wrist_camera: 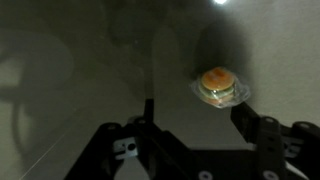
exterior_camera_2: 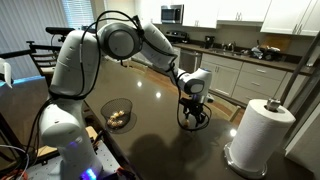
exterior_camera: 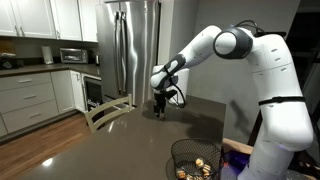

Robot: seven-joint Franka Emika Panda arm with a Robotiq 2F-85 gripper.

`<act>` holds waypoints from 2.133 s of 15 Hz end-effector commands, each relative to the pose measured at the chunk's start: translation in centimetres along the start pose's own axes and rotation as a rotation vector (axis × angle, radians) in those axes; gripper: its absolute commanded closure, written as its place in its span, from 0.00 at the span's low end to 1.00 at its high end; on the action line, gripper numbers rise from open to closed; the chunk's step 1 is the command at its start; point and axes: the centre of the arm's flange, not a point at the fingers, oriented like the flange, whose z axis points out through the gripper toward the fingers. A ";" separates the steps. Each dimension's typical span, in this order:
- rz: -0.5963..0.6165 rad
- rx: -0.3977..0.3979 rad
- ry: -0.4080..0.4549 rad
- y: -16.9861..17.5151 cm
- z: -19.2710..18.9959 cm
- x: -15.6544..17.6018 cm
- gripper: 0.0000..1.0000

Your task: Put the candy on the table in the bin

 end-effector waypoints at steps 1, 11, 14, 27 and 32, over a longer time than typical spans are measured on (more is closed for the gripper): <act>-0.020 0.018 0.007 0.6 0.2 0.8 0.34; -0.017 0.065 -0.068 -0.2 -0.1 0.6 0.09; -0.015 0.082 -0.101 -0.5 0.0 0.6 0.40; -0.001 0.077 -0.123 -0.9 -0.5 0.1 0.71; 0.002 0.086 -0.142 -1.2 -0.5 -0.3 0.46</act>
